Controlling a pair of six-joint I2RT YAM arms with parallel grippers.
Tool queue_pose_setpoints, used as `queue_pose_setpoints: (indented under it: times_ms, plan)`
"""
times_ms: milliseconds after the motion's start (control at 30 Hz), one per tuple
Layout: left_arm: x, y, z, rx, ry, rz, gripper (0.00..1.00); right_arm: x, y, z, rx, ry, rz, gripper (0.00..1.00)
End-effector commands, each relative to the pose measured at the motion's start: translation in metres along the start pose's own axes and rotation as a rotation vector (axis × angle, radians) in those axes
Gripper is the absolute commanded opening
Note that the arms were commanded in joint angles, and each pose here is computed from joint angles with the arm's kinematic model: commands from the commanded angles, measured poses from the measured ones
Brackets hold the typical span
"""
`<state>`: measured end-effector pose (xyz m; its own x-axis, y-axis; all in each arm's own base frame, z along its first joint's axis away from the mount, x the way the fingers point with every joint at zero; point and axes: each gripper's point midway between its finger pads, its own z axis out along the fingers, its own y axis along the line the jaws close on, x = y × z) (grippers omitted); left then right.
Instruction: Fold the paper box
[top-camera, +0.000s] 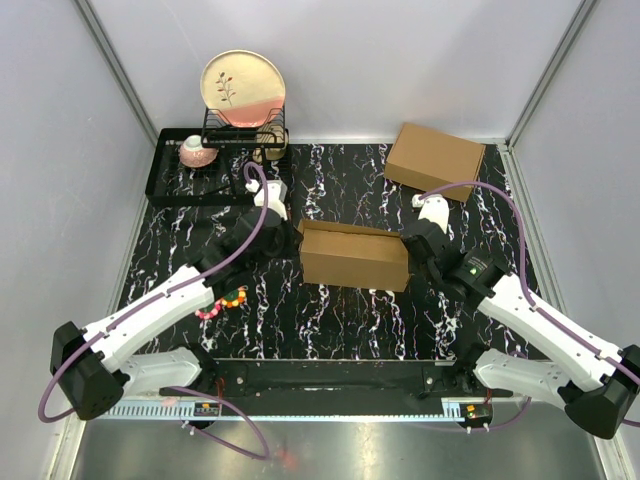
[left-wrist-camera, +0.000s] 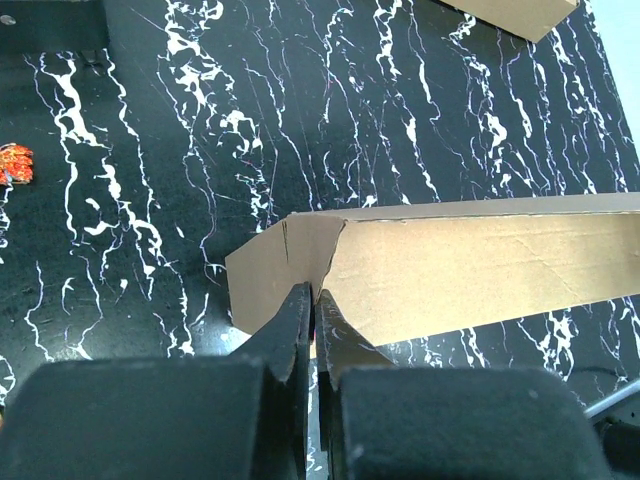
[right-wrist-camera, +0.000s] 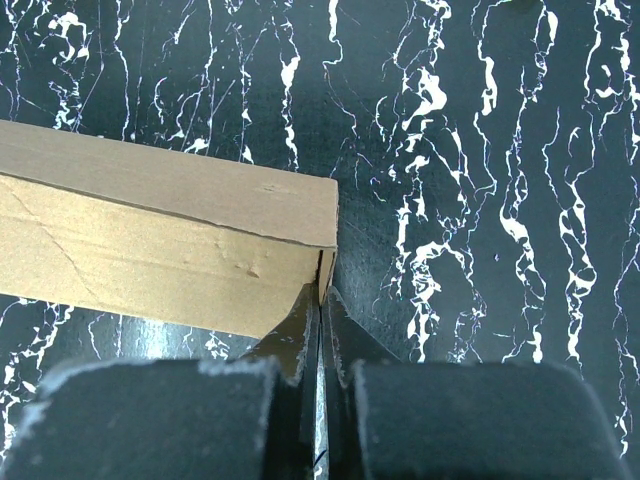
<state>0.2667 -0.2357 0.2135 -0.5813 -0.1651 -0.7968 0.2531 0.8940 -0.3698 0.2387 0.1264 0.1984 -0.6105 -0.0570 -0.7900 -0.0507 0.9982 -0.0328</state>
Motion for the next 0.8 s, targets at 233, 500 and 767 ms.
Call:
queue_pose_setpoints:
  times_ms: [233,500,767]
  plan:
    - [-0.037,-0.051,-0.015,0.214,-0.043,-0.108,0.0,-0.006,0.016,0.001,-0.058,0.002,0.009,0.0]
    - [-0.029,-0.041,-0.012,0.18,-0.032,-0.074,0.0,-0.005,0.016,0.001,-0.061,0.005,0.01,0.0]
    - [-0.031,-0.017,-0.012,0.084,-0.07,0.015,0.0,-0.004,0.016,0.002,-0.06,0.008,0.006,0.0]
